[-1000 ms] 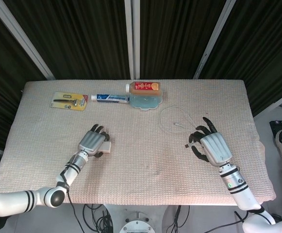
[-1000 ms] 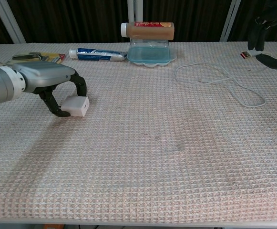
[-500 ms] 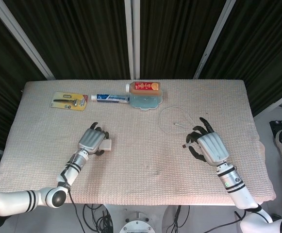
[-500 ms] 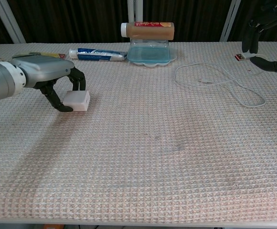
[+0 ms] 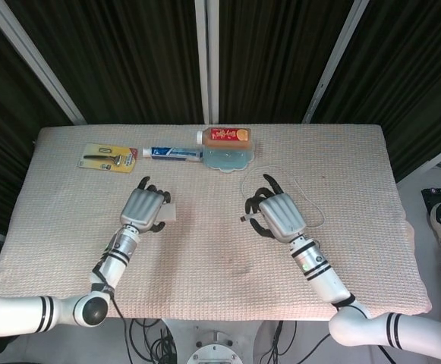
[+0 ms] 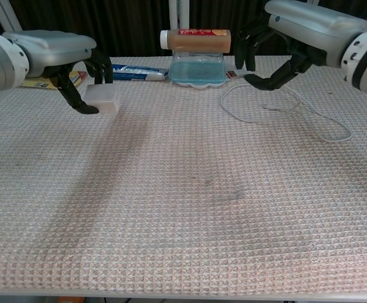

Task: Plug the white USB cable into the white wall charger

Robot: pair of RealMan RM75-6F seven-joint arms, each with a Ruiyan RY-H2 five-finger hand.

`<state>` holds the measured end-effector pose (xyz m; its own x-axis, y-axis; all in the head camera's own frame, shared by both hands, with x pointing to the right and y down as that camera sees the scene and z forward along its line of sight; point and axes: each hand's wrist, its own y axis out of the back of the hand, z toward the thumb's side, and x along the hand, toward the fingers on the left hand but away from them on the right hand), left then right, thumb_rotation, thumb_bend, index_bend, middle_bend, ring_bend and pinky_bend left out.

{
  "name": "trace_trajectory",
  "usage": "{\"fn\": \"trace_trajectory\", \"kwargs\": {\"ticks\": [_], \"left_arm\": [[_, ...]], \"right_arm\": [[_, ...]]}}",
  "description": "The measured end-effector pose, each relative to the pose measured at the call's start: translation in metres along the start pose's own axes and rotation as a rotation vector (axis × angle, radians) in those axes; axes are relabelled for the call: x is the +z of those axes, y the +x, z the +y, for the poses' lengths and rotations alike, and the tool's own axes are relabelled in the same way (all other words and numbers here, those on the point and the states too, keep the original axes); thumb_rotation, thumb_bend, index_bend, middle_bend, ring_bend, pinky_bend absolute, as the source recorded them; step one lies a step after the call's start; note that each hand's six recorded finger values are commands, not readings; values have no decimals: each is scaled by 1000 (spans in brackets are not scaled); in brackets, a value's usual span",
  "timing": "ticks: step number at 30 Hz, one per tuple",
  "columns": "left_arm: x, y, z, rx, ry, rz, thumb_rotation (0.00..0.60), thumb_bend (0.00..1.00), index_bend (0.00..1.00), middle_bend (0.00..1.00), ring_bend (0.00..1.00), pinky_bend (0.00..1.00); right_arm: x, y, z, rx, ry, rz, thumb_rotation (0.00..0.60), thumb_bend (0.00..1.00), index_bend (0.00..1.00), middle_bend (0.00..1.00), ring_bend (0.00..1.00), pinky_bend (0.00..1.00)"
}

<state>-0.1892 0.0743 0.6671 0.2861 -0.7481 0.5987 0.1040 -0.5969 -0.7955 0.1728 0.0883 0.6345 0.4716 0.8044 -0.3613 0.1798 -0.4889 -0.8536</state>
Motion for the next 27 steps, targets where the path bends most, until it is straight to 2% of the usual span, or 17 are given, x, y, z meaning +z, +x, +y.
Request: {"fn": "trace_trajectory", "kwargs": {"ticks": [7, 13, 19, 27], "left_arm": [[8, -1, 19, 19, -20, 38, 600, 216, 487, 480, 261, 104], [14, 2, 26, 18, -25, 61, 600, 212, 487, 481, 267, 124], [22, 5, 31, 27, -23, 90, 600, 211, 487, 481, 271, 132], [34, 9, 38, 24, -69, 99, 600, 211, 487, 483, 280, 138]], "right_arm": [[36, -38, -21, 15, 21, -39, 600, 385, 641, 521, 292, 24], [65, -66, -24, -9, 14, -76, 600, 386, 640, 521, 292, 22], [73, -83, -25, -25, 1, -124, 600, 386, 641, 521, 292, 16], [79, -93, -31, -32, -36, -164, 600, 391, 641, 522, 292, 15]]}}
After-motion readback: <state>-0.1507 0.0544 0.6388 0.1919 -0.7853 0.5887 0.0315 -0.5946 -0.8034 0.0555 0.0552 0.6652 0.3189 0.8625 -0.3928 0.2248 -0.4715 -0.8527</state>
